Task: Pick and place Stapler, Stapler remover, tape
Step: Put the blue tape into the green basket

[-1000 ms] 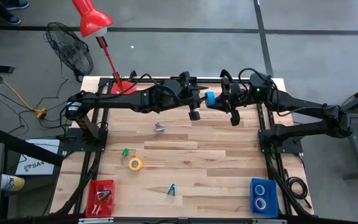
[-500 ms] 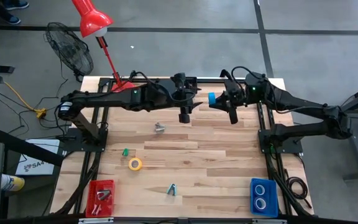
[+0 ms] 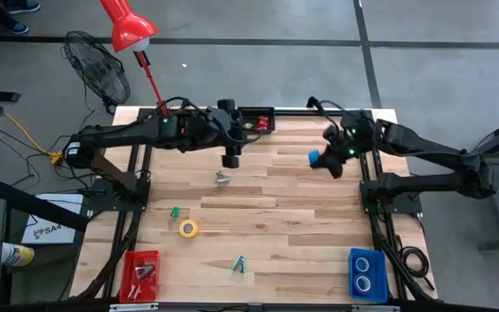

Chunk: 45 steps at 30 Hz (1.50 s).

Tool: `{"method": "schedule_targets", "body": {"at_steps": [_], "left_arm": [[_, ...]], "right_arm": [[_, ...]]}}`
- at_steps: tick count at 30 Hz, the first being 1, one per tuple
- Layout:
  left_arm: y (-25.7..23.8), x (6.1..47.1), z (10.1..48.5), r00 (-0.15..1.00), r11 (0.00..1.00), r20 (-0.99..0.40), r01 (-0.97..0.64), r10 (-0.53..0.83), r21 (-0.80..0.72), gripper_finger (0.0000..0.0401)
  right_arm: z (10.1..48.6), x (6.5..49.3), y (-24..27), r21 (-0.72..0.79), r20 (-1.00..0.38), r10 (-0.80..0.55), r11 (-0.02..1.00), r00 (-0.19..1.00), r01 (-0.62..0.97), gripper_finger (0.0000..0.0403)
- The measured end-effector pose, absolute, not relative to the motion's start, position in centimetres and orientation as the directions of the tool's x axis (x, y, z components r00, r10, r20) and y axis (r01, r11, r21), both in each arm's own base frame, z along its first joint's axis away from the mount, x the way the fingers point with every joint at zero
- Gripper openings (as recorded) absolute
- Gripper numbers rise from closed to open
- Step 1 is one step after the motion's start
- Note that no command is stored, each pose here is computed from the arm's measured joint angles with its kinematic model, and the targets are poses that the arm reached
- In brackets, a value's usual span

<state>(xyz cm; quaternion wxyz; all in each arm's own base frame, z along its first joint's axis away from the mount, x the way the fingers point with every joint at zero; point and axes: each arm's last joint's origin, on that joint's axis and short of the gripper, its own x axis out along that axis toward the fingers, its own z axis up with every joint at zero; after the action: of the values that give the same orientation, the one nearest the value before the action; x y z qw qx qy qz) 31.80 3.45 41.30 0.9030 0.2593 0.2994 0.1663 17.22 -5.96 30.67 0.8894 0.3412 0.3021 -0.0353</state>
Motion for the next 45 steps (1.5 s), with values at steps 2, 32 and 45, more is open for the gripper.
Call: {"method": "schedule_targets", "body": {"at_steps": [2,32,45], "left_arm": [[3.4,31.3,41.3,0.754,0.805,-0.469,-0.132,0.46,0.578,0.0229],[3.2,30.2,40.7,0.71,0.759,-0.571,0.078,0.413,0.646,0.0229],[3.1,30.2,40.7,0.724,0.751,-0.582,0.136,0.37,0.646,0.0229]], "right_arm": [[30.3,16.6,-5.0,0.619,-0.615,0.179,0.713,0.768,0.33,0.0033],[25.3,13.0,13.9,0.203,-0.932,0.335,0.159,0.141,0.966,0.0033],[22.9,12.9,17.7,0.077,-0.924,0.381,0.291,-0.041,0.953,0.0033]]}}
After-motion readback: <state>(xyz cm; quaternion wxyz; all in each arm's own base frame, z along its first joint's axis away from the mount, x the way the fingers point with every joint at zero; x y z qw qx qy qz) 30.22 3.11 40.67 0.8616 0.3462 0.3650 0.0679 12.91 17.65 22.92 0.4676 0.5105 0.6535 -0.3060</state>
